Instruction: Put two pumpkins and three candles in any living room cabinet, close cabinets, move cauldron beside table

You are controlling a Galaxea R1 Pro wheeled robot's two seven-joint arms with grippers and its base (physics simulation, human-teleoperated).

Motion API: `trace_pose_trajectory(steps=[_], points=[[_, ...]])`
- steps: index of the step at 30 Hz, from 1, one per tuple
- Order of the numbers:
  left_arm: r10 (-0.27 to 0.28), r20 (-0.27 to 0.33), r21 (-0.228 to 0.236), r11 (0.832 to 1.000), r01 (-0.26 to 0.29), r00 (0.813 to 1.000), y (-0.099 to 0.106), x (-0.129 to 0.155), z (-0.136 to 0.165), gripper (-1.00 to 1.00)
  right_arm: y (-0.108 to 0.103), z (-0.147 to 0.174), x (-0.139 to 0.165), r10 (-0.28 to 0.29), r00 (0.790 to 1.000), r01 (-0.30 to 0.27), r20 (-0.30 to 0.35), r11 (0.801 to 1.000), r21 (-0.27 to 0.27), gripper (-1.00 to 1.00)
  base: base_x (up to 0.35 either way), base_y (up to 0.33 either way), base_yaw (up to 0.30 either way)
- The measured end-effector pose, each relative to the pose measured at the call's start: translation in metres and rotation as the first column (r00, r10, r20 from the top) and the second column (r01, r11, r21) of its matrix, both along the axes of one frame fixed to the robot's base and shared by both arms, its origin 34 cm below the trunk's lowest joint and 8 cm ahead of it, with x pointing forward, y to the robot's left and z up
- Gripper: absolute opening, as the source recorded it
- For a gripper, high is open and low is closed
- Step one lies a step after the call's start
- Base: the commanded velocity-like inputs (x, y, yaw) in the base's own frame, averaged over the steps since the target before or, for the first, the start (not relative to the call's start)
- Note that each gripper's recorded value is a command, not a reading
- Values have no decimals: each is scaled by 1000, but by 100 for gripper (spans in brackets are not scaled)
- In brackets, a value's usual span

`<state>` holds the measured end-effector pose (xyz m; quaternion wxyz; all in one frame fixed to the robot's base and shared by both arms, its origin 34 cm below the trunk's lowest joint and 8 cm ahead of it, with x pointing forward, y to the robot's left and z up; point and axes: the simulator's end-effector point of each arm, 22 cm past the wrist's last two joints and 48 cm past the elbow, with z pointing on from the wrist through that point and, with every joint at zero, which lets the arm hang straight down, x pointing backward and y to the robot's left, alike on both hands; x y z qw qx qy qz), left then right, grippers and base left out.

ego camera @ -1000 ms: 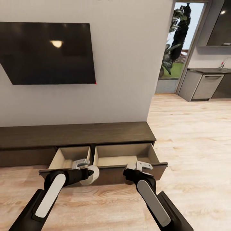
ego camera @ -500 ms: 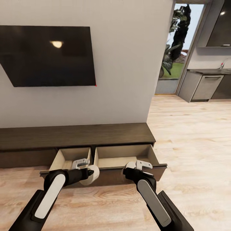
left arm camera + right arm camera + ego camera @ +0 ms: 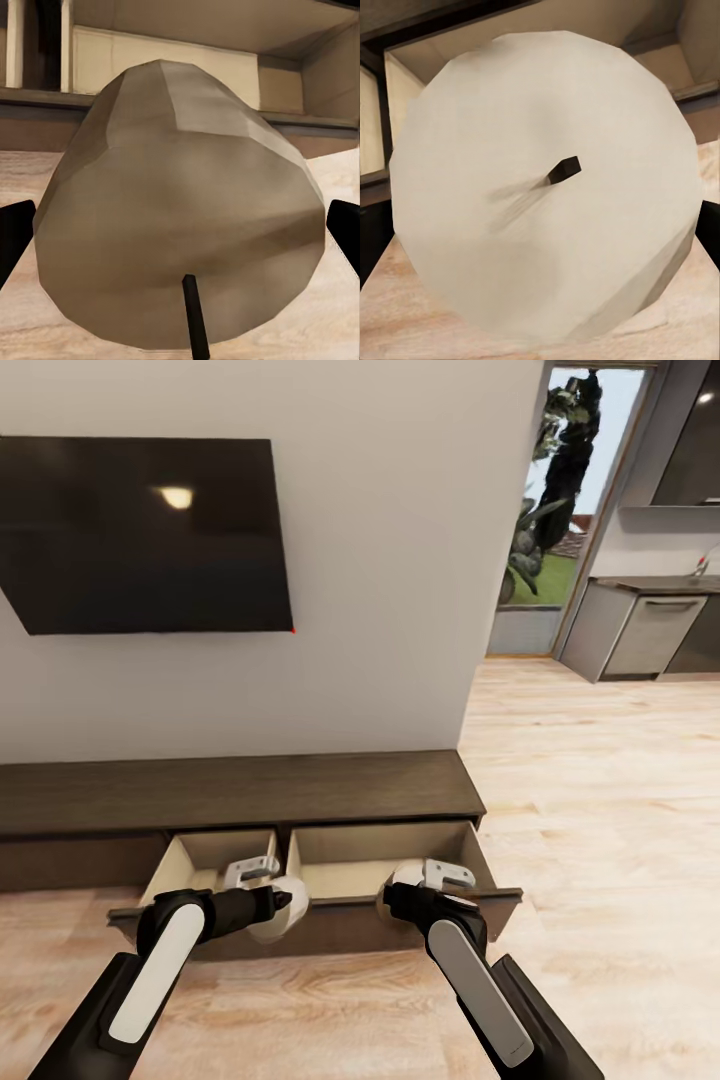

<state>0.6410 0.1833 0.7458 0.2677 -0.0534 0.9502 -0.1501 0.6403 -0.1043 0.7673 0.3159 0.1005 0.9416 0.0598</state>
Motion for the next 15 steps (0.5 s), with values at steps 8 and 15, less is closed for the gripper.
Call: trace_pose_trajectory(steps=[8, 15], points=[[-1, -2, 1, 1000, 1, 1000, 0, 0, -1, -100, 0, 0, 0, 0, 1000, 0, -2, 1000, 3, -100, 329, -26, 39], [-1, -4, 4, 1000, 1, 1000, 0, -1, -2, -100, 0, -1, 0, 0, 1000, 0, -2, 1000, 3, -100, 319, -108, 1]])
